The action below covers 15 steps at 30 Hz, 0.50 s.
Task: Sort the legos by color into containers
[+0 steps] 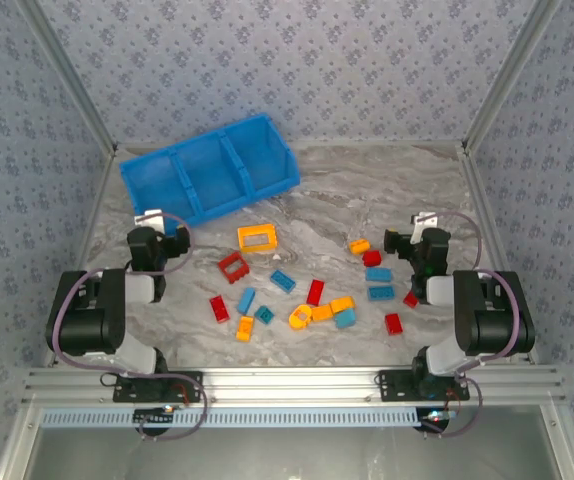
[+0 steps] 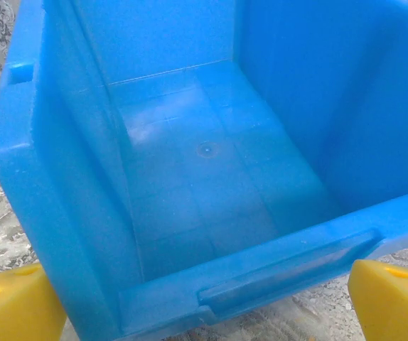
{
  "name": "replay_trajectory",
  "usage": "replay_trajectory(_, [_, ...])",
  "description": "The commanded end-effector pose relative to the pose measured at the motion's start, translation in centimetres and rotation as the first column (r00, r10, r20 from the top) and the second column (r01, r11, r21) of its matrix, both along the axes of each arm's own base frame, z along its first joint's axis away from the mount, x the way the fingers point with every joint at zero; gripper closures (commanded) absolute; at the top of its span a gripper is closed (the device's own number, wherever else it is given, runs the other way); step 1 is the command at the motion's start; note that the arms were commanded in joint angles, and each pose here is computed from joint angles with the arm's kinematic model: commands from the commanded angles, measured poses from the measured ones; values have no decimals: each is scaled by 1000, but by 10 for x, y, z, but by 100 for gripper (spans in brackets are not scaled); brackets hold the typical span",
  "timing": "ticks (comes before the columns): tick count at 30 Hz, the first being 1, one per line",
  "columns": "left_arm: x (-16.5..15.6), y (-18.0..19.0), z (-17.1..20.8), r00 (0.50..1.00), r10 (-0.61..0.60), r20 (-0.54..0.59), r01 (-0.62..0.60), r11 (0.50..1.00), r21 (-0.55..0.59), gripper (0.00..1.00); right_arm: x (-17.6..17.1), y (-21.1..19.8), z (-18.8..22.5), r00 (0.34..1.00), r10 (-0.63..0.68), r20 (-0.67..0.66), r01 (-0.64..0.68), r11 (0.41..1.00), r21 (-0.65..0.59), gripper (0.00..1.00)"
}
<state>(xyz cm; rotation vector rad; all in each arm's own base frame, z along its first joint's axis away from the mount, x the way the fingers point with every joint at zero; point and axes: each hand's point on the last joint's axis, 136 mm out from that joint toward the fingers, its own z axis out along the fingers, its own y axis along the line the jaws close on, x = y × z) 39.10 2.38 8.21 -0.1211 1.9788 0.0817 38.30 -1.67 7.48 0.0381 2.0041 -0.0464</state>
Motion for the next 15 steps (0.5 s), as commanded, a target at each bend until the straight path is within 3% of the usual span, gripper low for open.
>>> replay_trajectory(1, [7, -10, 7, 998, -53, 15, 53, 999, -3, 2, 8, -1, 8, 1000, 9, 22, -9, 1000, -3, 0])
replay_trajectory(15, [7, -10, 6, 999, -53, 13, 53, 999, -3, 2, 7, -1, 8, 1000, 10, 22, -10, 1000, 0, 0])
